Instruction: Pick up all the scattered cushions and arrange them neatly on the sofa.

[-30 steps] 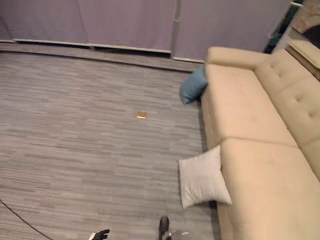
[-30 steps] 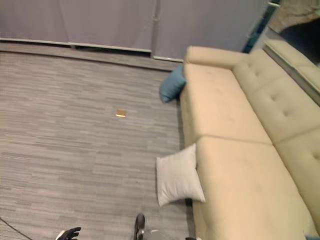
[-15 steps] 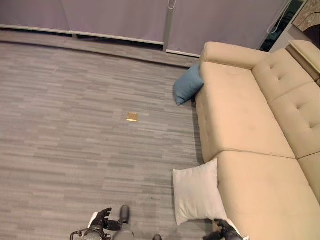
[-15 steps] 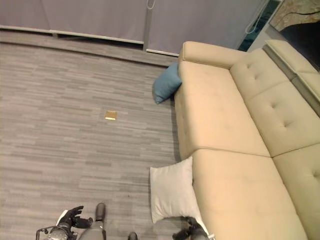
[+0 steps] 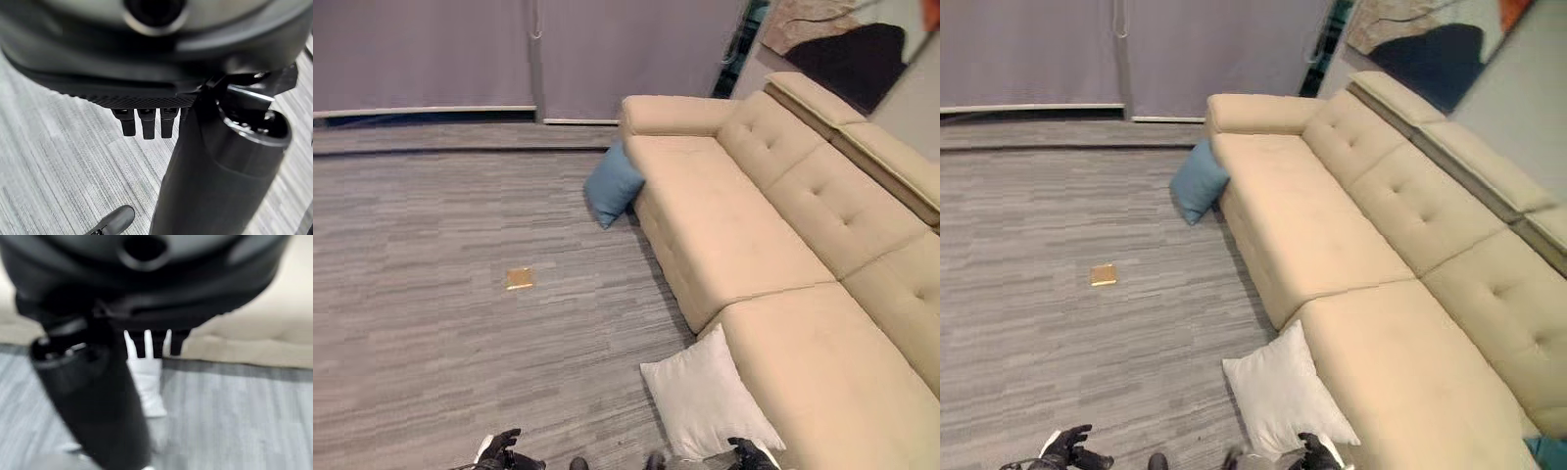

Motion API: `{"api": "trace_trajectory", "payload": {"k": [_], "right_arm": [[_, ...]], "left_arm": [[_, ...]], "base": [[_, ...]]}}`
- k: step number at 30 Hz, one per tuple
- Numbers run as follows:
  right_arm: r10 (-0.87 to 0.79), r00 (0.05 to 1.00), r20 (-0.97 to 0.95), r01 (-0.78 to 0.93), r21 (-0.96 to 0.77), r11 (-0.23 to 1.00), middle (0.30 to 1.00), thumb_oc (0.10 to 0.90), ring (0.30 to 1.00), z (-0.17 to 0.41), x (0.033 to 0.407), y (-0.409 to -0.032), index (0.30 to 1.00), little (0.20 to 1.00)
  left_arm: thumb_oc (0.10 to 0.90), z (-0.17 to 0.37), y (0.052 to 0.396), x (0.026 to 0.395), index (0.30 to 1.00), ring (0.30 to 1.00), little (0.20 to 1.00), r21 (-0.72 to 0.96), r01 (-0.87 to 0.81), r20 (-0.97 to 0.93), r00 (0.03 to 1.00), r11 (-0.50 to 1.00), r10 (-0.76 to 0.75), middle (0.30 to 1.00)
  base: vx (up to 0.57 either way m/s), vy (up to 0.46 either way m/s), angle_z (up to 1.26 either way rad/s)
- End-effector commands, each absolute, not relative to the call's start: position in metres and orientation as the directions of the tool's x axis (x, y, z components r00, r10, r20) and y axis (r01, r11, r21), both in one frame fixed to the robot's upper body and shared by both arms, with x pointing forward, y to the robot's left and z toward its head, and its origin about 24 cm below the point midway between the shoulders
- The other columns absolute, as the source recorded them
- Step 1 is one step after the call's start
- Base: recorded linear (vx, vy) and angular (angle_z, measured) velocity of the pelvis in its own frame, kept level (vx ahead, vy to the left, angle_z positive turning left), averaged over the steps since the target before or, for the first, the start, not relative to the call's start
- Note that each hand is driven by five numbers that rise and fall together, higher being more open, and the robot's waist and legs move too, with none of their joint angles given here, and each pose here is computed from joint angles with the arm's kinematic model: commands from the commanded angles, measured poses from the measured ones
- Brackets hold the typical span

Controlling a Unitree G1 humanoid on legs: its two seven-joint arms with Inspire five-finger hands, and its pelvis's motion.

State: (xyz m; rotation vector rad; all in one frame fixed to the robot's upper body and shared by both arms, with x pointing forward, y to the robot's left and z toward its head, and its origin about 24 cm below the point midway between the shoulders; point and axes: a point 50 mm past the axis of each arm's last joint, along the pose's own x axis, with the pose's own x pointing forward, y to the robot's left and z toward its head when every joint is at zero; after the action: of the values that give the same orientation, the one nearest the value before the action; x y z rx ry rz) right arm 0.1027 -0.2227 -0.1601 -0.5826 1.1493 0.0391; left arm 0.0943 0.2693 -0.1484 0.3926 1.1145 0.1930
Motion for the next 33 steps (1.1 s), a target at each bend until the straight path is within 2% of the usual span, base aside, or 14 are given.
{"api": "trace_trajectory", "payload": {"k": [1, 9, 20, 25, 31, 33], "right_arm": [[-0.273, 0.493, -0.826, -0.308, -0.459, 0.833, 0.900, 0.800, 0.900, -0.151, 0.127, -0.230, 0.900, 0.900], [-0.314, 0.463, -0.829, -0.256, -0.464, 0.848, 0.900, 0.800, 0.900, -0.152, 0.116, -0.243, 0.900, 0.900], [-0.347, 0.482, -0.805, -0.244, -0.503, 0.829, 0.900, 0.800, 0.900, -0.147, 0.122, -0.253, 0.900, 0.900], [-0.339, 0.454, -0.824, -0.254, -0.484, 0.837, 0.900, 0.800, 0.900, -0.150, 0.114, -0.250, 0.900, 0.900], [-0.317, 0.467, -0.825, -0.267, -0.474, 0.839, 0.900, 0.800, 0.900, -0.150, 0.122, -0.243, 0.900, 0.900], [-0.302, 0.511, -0.805, -0.270, -0.484, 0.832, 0.900, 0.800, 0.900, -0.146, 0.135, -0.238, 0.900, 0.900]], "left_arm": [[0.800, -0.139, 0.280, 0.114, 0.900, 0.900, 0.900, 0.430, 0.005, -0.787, 0.491, 0.903, 0.372, 0.900], [0.800, -0.143, 0.268, 0.115, 0.900, 0.900, 0.900, 0.406, 0.057, -0.803, 0.499, 0.912, 0.326, 0.900], [0.800, -0.146, 0.254, 0.119, 0.900, 0.900, 0.900, 0.363, -0.001, -0.803, 0.507, 0.932, 0.313, 0.900], [0.800, -0.152, 0.250, 0.105, 0.900, 0.900, 0.900, 0.348, 0.027, -0.834, 0.465, 0.937, 0.296, 0.900], [0.800, -0.149, 0.254, 0.110, 0.900, 0.900, 0.900, 0.360, 0.041, -0.825, 0.481, 0.932, 0.297, 0.900], [0.800, -0.146, 0.259, 0.114, 0.900, 0.900, 0.900, 0.373, 0.033, -0.815, 0.489, 0.927, 0.310, 0.900]], "base": [[0.16, -0.053, -0.77], [0.15, -0.092, -0.18], [0.09, 0.093, -0.90], [0.09, 0.263, -0.77], [-0.03, 0.169, -0.81], [-0.11, 0.101, -0.89]]}}
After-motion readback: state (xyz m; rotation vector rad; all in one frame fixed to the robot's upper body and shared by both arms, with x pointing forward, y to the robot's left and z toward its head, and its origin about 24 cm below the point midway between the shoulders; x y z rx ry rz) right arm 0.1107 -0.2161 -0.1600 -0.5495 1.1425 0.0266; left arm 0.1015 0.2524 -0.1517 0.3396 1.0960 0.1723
